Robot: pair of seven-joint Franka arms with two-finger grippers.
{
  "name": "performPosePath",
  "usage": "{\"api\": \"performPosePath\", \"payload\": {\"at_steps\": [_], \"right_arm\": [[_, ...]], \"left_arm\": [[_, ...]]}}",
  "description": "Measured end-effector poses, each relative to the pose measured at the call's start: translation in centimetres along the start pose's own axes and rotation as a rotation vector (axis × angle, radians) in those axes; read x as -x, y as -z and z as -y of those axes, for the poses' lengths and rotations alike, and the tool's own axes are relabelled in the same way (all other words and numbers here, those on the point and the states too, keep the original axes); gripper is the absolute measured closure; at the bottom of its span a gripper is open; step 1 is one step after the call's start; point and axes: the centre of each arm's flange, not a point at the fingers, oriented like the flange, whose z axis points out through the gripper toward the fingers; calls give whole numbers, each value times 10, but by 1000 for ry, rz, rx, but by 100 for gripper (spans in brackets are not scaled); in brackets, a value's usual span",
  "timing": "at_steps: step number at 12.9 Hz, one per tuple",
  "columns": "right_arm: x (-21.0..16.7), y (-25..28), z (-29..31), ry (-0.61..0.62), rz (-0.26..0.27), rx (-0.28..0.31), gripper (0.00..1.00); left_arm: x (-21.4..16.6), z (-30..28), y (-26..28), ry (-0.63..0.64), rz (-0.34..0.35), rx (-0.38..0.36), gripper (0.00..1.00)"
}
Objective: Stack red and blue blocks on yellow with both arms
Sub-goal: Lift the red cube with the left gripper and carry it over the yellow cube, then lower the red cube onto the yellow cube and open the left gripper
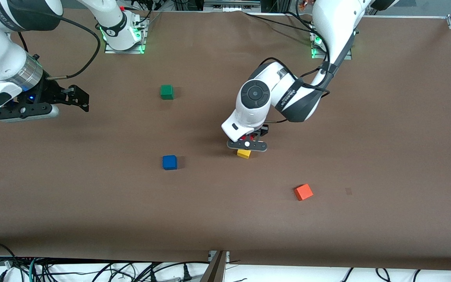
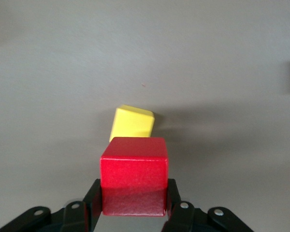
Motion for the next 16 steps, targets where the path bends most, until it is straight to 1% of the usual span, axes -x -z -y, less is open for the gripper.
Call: {"api": "performPosePath", "payload": {"at_steps": [3, 6, 9, 11, 16], "right_arm": [[0, 0, 0, 0, 0, 0, 0], [0, 0, 0, 0, 0, 0, 0], [0, 0, 0, 0, 0, 0, 0], [0, 0, 0, 0, 0, 0, 0], [0, 0, 0, 1, 0, 0, 0]], "left_arm": [[14, -22, -19, -82, 15, -11, 44], [3, -10, -30, -175, 13, -19, 44], [-3, -4, -45, -209, 4, -54, 44], [-5, -1, -58, -233, 14, -66, 44], [-16, 13, -63, -244, 12, -68, 44]]}}
